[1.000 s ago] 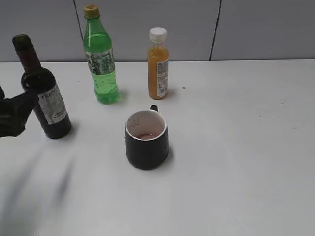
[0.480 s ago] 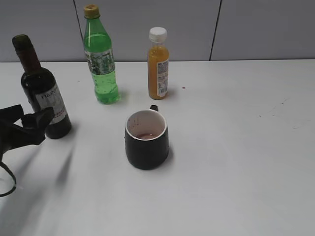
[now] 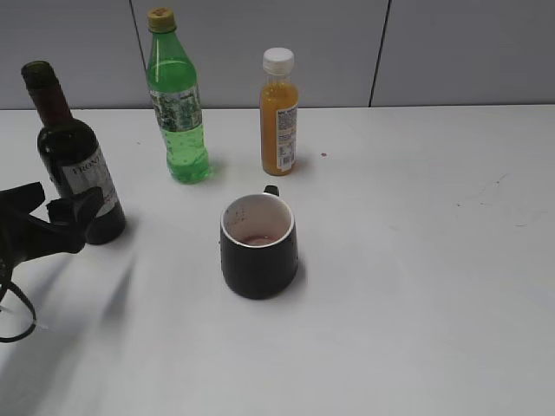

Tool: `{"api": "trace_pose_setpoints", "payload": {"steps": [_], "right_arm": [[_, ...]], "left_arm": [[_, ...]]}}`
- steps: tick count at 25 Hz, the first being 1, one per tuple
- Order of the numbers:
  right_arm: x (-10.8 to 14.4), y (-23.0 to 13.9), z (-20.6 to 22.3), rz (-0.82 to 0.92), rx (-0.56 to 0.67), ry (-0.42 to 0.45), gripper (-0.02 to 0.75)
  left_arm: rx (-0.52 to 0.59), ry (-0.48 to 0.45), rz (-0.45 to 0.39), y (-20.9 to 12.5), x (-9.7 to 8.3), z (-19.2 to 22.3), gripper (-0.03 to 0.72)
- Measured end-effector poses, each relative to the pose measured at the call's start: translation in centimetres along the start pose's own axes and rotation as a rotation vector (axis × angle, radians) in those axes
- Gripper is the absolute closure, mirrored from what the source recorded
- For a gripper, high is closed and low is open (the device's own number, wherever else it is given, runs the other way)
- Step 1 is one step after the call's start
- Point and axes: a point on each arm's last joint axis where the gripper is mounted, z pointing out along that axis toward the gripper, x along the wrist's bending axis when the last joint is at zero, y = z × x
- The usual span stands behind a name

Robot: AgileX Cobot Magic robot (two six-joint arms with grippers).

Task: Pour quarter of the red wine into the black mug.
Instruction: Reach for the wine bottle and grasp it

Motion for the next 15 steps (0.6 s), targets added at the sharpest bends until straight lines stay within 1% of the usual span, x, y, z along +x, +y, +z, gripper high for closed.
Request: {"api": "trace_pose_setpoints", "payload": {"steps": [3, 9, 15], "right_arm": [[0.0, 0.0, 0.0, 0.000, 0.000, 0.000, 0.150], [0.0, 0.0, 0.0, 0.000, 0.000, 0.000, 0.150], [0.0, 0.0, 0.0, 0.000, 0.000, 0.000, 0.151]], "left_arm": [[0.026, 0.000, 0.001, -0.6, 0.0, 0.1, 0.001], [0.049, 0.010, -0.003, -1.2, 0.1, 0.3, -0.004], [0.016, 0.014, -0.005, -0.7, 0.1, 1.7, -0.004]]}}
